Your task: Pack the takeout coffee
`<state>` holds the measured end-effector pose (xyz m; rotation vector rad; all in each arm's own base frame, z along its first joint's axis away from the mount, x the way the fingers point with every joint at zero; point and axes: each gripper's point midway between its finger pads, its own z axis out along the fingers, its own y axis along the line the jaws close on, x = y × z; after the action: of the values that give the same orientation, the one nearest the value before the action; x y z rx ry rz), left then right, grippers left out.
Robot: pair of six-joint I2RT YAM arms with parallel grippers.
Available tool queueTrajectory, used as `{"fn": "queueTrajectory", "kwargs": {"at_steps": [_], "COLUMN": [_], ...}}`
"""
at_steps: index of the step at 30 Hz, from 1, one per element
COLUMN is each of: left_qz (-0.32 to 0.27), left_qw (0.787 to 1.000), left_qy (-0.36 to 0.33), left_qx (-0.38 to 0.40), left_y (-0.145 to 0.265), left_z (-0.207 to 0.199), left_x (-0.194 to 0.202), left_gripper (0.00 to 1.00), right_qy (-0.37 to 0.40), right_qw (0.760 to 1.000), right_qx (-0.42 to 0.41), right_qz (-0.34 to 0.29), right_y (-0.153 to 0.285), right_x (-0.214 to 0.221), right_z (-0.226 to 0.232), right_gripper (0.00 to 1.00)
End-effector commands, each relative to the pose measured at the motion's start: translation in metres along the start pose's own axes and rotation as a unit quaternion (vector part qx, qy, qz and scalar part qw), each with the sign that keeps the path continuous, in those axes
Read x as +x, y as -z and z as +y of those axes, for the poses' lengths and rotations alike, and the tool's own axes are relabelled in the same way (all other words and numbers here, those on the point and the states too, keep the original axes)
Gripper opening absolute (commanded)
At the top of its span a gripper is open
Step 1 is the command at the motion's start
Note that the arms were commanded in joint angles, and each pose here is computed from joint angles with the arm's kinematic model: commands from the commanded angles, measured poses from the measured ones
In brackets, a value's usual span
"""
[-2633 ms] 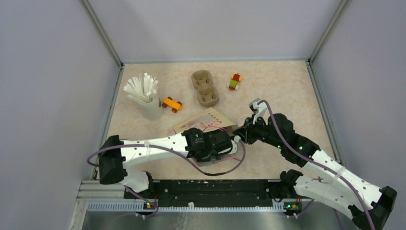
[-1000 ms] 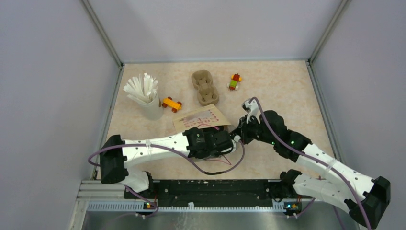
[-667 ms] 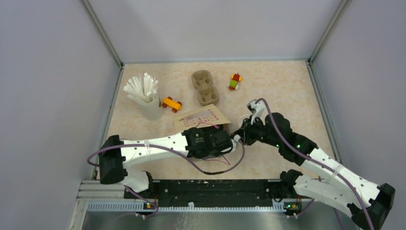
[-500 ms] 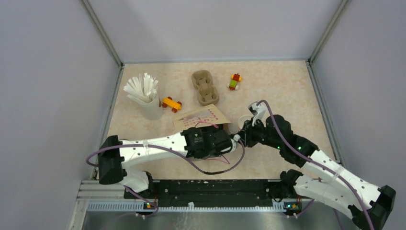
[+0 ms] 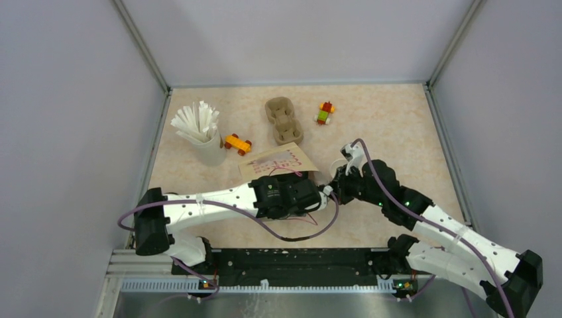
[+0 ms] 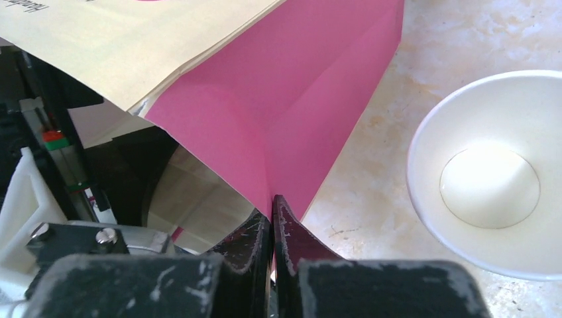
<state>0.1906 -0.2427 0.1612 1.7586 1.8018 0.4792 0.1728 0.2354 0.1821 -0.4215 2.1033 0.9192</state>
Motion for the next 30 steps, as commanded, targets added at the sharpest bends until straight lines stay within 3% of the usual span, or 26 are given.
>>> {"fn": "queueTrajectory", "kwargs": {"at_steps": [1,23,30], "left_qz": [-0.024,-0.002,0.005], "left_qw": [0.999,1.0,0.999], "left_qy": [0.013,-0.014,-0.02], "left_qx": [-0.022,-0.01,-0.041], "left_y": [0.012,0.016,0.015], "left_z": [0.015,0.018,0.035], "left_x": [-0.002,0.019,0.026], "left_gripper": [0.23,0.24,0.24], "right_qy": [0.006,0.011,0.013], "right_qw": [0.999,1.0,1.0], "right_qx": [-0.008,-0.013,-0.015], "right_qz": [-0.038,-0.023,-0.022], "right_y": [-0.002,-0.007,-0.006], "right_x": [-0.025,-0.023,-0.023], "right_z": [0.007,0.009,0.01], "right_gripper": [0.0,0.0,0.0]}}
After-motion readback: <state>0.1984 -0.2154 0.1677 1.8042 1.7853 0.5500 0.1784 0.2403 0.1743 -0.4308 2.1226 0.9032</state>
